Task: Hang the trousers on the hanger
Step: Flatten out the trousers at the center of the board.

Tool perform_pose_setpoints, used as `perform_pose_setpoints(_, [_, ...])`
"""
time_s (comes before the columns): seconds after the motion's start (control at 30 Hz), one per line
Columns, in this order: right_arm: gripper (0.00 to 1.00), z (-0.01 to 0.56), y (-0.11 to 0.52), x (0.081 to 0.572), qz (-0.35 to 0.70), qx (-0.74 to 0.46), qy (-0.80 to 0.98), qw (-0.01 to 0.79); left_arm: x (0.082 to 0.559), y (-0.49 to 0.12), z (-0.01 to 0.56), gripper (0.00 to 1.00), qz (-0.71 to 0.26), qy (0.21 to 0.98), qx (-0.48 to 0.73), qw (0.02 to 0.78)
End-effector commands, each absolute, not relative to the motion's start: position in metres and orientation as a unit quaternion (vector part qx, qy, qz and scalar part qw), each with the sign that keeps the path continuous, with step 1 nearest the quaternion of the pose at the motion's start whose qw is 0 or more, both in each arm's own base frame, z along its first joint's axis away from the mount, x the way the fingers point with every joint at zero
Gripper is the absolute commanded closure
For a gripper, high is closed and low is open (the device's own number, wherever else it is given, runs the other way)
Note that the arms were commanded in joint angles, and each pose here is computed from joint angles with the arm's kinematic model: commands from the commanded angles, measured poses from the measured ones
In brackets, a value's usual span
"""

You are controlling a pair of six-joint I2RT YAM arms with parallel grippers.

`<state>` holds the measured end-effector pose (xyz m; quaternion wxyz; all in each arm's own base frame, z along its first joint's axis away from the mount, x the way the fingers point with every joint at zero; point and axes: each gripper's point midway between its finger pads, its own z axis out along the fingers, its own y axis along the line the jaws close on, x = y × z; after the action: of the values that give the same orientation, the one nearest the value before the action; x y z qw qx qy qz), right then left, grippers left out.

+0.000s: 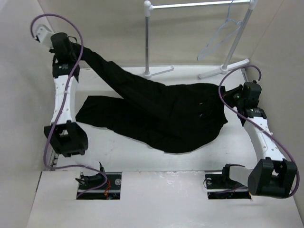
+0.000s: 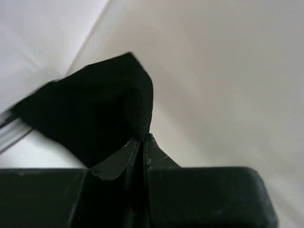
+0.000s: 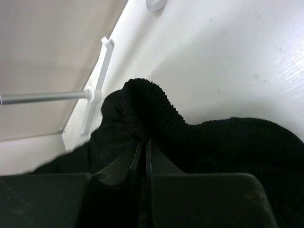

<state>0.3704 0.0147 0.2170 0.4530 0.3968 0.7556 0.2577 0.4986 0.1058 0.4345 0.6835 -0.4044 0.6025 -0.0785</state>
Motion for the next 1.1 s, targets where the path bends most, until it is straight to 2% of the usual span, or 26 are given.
perform_pose_setpoints(0.0, [0.97,0.264,0.004,0.399,0.272,0.375,0.717,0.521,0.507,0.093,0.492,0.97,-0.128,0.544,-0.372,0.741])
perform_pose_setpoints(0.1, [0.97,0.247,0.002,0.408,0.265,0.383,0.723,0.509,0.534,0.105,0.43,0.96,-0.117,0.551,-0.385,0.731])
perform_pose_setpoints(0.17, [0.96,0.236,0.003,0.416,0.266,0.382,0.729,0.501,0.55,0.127,0.366,0.9,-0.078,0.578,-0.414,0.699])
perform_pose_setpoints(0.2, [0.96,0.23,0.004,0.422,0.266,0.383,0.734,0.494,0.559,0.136,0.332,0.83,-0.057,0.6,-0.424,0.675])
perform_pose_setpoints(0.27, [0.96,0.219,0.01,0.433,0.27,0.379,0.748,0.473,0.558,0.157,0.274,0.61,-0.021,0.643,-0.449,0.62])
perform_pose_setpoints(0.33, [0.96,0.213,0.012,0.439,0.271,0.383,0.752,0.462,0.54,0.163,0.245,0.4,0.005,0.671,-0.467,0.576])
perform_pose_setpoints(0.4, [0.96,0.214,0.014,0.443,0.271,0.381,0.753,0.462,0.516,0.16,0.24,0.31,0.022,0.677,-0.472,0.565])
perform_pose_setpoints(0.57, [0.96,0.219,0.012,0.447,0.269,0.38,0.751,0.468,0.421,0.125,0.226,0.31,0.061,0.684,-0.473,0.552])
perform_pose_setpoints(0.73, [0.95,0.217,0.011,0.455,0.261,0.381,0.755,0.466,0.322,0.102,0.155,0.35,0.123,0.739,-0.481,0.455])
perform_pose_setpoints(0.83, [0.95,0.215,0.017,0.457,0.26,0.379,0.756,0.465,0.286,0.097,0.117,0.32,0.112,0.757,-0.501,0.404])
perform_pose_setpoints(0.93, [0.93,0.215,0.018,0.461,0.259,0.378,0.758,0.464,0.277,0.094,0.088,0.29,0.067,0.763,-0.521,0.377])
perform_pose_setpoints(0.97, [0.88,0.215,0.018,0.461,0.258,0.377,0.759,0.463,0.276,0.092,0.077,0.29,0.049,0.767,-0.528,0.36])
perform_pose_setpoints(1.03, [0.62,0.211,0.018,0.456,0.247,0.377,0.769,0.453,0.274,0.092,0.059,0.29,0.02,0.76,-0.557,0.334])
perform_pose_setpoints(1.07, [0.53,0.211,0.016,0.452,0.239,0.377,0.772,0.454,0.273,0.093,0.053,0.29,0.011,0.756,-0.566,0.329])
